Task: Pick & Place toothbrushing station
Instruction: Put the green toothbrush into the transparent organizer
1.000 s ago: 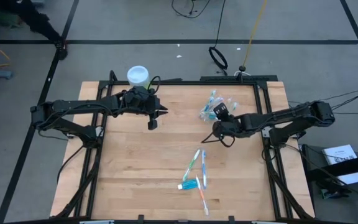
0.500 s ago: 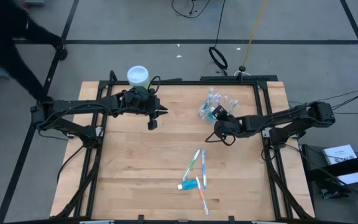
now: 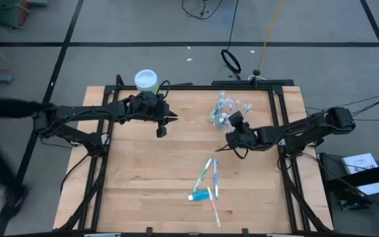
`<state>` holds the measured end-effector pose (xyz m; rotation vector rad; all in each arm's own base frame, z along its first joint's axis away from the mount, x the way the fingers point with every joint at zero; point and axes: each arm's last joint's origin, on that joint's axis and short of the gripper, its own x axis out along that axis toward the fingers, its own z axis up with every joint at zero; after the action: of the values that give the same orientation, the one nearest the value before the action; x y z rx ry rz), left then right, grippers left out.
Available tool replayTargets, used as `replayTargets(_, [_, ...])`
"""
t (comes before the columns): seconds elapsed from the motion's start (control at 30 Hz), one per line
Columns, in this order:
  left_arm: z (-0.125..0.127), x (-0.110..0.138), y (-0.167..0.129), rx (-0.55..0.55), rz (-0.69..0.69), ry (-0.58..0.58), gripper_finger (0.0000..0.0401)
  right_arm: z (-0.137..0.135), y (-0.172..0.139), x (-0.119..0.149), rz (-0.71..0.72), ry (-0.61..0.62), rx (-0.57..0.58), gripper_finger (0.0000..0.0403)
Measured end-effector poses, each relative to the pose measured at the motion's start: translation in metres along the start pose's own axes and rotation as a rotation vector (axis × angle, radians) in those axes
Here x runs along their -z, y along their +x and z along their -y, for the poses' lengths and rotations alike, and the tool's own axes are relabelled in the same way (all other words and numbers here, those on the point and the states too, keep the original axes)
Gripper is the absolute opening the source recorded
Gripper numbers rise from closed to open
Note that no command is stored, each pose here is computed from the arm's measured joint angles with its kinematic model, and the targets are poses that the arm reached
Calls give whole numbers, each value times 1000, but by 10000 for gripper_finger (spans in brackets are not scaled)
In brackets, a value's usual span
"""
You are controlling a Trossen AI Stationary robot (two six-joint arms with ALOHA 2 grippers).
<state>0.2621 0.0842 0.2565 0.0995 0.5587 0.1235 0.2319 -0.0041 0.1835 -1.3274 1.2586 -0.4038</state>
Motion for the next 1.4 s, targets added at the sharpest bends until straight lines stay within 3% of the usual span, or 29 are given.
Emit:
replayTargets(0.13, [0, 0, 0, 0, 0, 0, 67, 1, -13, 0, 50, 125, 18, 100])
replayTargets(0.3, [0, 0, 0, 2, 1, -10, 67, 6, -32, 2, 148, 469, 12, 100])
replayTargets(0.37, [1, 0, 0, 4, 1, -24, 67, 7, -39, 2, 234, 640, -67, 100])
replayTargets(0.47, [4, -1, 1, 15, 3, -19, 67, 7, -46, -2, 377, 887, -281, 100])
replayTargets(0.6, [17, -4, 2, 53, 13, 4, 67, 8, -49, -12, 523, 1128, -503, 100])
replayTargets(0.8, [48, -9, 6, 151, 28, 66, 67, -6, -45, -24, 897, 1125, -522, 100])
replayTargets(0.97, [75, -12, 6, 228, 43, 110, 67, -12, -46, -20, 1198, 1175, -380, 100])
replayTargets(1.07, [87, -12, 8, 257, 46, 130, 67, -13, -44, -14, 1243, 1159, -280, 100])
replayTargets(1.27, [101, -12, 14, 208, 46, 99, 67, -8, -31, -7, 1200, 1181, -211, 109])
replayTargets(1.4, [109, -11, 19, 199, 42, 34, 67, -4, -18, -4, 1193, 1203, -236, 145])
